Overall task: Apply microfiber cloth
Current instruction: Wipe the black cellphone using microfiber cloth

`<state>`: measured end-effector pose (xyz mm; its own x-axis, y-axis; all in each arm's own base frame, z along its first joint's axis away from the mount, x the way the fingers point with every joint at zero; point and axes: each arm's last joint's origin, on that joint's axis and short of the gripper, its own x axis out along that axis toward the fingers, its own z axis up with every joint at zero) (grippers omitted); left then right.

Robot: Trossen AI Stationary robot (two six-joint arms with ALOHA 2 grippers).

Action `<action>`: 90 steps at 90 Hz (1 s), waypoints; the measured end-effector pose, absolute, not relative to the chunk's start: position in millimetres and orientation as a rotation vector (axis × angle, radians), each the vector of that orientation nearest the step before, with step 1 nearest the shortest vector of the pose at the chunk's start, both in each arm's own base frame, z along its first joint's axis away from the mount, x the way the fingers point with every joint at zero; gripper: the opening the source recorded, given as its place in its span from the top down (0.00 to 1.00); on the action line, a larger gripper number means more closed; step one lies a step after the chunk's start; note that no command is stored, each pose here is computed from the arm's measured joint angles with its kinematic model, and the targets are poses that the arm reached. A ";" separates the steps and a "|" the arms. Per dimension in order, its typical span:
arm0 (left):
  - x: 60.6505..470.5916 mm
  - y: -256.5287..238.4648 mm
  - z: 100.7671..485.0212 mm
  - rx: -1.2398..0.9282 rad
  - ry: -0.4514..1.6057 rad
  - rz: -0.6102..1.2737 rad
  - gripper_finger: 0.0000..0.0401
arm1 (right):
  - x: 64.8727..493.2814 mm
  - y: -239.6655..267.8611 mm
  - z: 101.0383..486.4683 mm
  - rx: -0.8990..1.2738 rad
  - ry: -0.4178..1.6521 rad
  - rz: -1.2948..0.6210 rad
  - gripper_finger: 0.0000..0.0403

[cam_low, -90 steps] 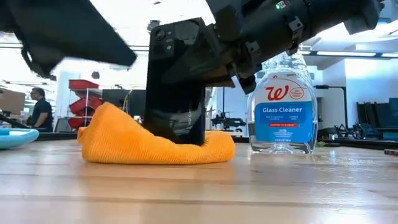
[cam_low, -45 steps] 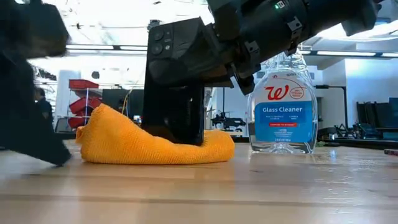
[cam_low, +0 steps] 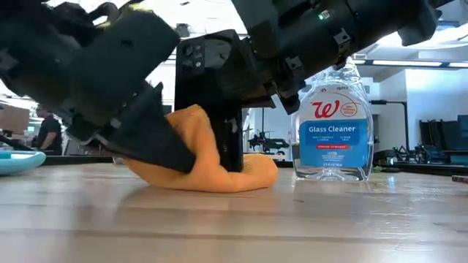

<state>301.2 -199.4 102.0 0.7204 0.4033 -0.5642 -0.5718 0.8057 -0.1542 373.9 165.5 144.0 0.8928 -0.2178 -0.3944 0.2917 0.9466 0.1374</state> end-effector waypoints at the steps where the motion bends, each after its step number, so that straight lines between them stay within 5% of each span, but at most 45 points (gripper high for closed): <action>1: 300.5 -199.7 101.2 -0.334 0.546 0.551 1.00 | 373.7 165.9 144.0 0.195 0.385 -0.265 0.97; 44: 264.7 -227.9 129.2 -0.379 0.547 0.477 1.00 | 358.1 175.4 179.3 0.081 0.383 -0.196 0.97; 67: 268.2 -242.9 162.1 -0.209 0.451 0.282 1.00 | 337.0 193.2 219.8 -0.060 0.358 0.084 0.96; 90: 282.8 -242.1 173.0 -0.140 0.372 0.216 0.78 | 321.6 207.7 237.6 -0.150 0.308 0.186 0.96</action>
